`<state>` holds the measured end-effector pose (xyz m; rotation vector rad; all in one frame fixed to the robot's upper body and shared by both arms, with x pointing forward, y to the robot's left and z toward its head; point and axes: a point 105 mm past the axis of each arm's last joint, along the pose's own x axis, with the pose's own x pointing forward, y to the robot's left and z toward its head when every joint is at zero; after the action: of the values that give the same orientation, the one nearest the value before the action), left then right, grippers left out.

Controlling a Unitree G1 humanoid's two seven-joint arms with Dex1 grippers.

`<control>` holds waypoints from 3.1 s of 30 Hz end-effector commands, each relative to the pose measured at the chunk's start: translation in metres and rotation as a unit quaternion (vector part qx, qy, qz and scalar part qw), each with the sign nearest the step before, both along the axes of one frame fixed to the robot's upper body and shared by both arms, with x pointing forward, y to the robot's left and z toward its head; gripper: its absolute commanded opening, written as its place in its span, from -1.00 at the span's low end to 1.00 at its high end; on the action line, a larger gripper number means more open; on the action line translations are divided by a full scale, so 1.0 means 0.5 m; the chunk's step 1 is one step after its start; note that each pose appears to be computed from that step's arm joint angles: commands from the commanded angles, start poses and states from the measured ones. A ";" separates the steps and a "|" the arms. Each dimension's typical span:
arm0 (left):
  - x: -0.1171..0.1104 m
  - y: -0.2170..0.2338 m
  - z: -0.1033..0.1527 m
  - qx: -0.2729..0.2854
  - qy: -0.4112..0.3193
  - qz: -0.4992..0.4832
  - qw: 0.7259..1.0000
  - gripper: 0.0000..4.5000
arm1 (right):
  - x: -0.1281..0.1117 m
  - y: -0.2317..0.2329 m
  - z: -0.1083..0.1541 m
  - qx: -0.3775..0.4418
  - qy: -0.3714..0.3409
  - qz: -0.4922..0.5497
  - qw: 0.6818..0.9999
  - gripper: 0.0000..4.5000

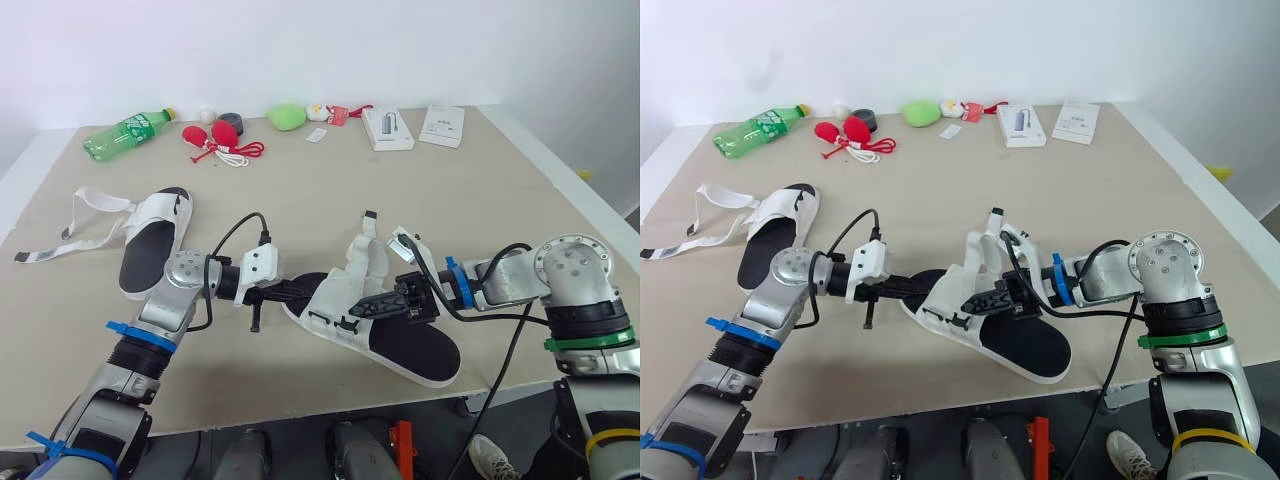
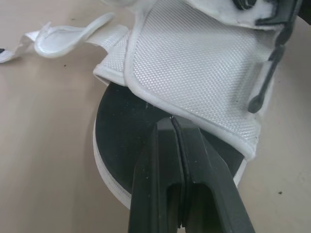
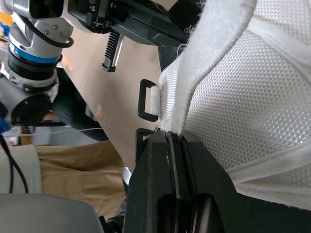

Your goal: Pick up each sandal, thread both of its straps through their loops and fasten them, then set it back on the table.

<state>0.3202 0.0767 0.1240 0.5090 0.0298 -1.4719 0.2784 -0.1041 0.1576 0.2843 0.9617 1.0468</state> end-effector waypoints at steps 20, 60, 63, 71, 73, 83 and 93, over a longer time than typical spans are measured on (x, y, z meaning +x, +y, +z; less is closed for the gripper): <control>-0.004 0.004 -0.001 0.008 -0.009 -0.009 1.000 -1.00 | -0.042 -0.061 0.041 -0.001 -0.031 0.014 0.999 -0.96; 0.005 0.007 -0.013 0.011 0.001 0.031 0.999 -1.00 | 0.082 -0.026 0.102 -0.012 -0.122 0.037 0.992 -0.96; 0.004 0.008 -0.015 0.014 0.004 0.037 0.999 -1.00 | 0.075 -0.021 0.116 -0.008 -0.131 0.045 0.990 -0.96; -0.002 0.009 -0.018 0.019 0.006 0.035 0.999 -1.00 | 0.057 -0.008 0.151 0.021 -0.141 0.059 0.988 -0.96; -0.002 0.008 -0.018 0.021 0.004 0.033 0.999 -1.00 | 0.046 0.006 0.152 0.027 -0.135 0.071 0.988 -0.96; 0.000 0.004 -0.016 0.021 0.001 0.029 0.999 -1.00 | 0.029 0.030 0.115 0.044 -0.080 0.091 0.992 -0.96; 0.000 0.003 -0.016 0.017 0.002 0.032 0.999 -1.00 | 0.042 0.022 0.090 0.018 -0.050 0.075 0.996 -0.96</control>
<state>0.3208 0.0787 0.1176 0.5124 0.0664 -1.4100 0.2969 -0.0919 0.1912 0.1993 0.9167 1.2029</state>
